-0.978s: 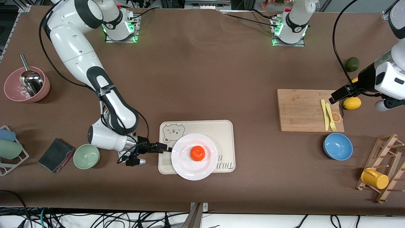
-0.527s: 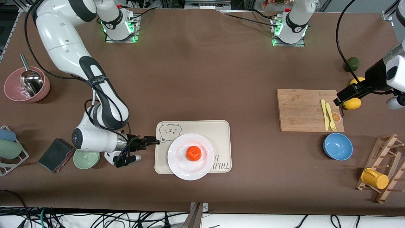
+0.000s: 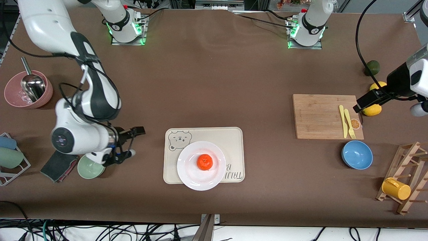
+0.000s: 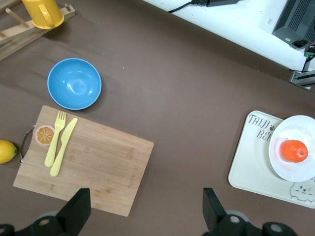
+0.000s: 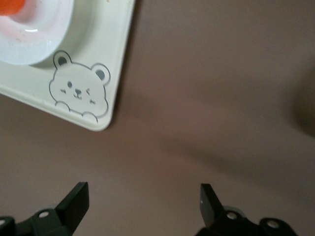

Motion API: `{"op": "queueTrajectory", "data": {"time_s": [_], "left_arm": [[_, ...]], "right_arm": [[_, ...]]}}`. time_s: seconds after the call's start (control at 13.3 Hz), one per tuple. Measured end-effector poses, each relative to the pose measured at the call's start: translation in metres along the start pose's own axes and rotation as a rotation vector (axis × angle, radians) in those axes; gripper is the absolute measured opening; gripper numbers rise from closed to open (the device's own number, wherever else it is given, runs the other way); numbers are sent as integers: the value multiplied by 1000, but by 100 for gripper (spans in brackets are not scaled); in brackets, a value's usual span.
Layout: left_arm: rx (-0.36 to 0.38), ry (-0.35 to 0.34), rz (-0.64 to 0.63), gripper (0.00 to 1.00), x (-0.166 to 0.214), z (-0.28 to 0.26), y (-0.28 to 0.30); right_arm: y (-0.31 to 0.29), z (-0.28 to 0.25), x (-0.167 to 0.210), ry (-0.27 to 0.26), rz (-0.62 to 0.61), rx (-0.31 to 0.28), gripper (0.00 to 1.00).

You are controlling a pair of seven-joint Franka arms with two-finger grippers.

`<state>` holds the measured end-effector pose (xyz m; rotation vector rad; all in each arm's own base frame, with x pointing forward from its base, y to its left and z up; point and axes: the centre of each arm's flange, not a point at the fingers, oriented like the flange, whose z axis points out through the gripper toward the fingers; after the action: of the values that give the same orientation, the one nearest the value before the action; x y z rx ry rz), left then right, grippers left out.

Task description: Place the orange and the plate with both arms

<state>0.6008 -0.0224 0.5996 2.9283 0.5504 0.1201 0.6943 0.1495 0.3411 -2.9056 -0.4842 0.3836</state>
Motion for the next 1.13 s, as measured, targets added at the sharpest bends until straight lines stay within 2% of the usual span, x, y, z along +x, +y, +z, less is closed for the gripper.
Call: {"op": "queueTrajectory", "data": {"time_s": [0.3,0.53,0.68,0.83,1.13], "left_arm": [[-8,-12,-13,100,5,4,-8],[-9,-12,-7,100,4,4,-5],[-9,-9,-11,100,5,2,-8],[-2,-24,-25,100,7,-1,-17],[-1,-28,-35,100,6,-6,-17]], "right_arm": [[21,-71,-45,8,66,-69,100],[13,-98,-83,65,111,-102,100],[6,-107,-127,79,144,-126,100],[20,-130,-171,74,198,-135,100],[56,-194,-232,114,301,-130,100]]}}
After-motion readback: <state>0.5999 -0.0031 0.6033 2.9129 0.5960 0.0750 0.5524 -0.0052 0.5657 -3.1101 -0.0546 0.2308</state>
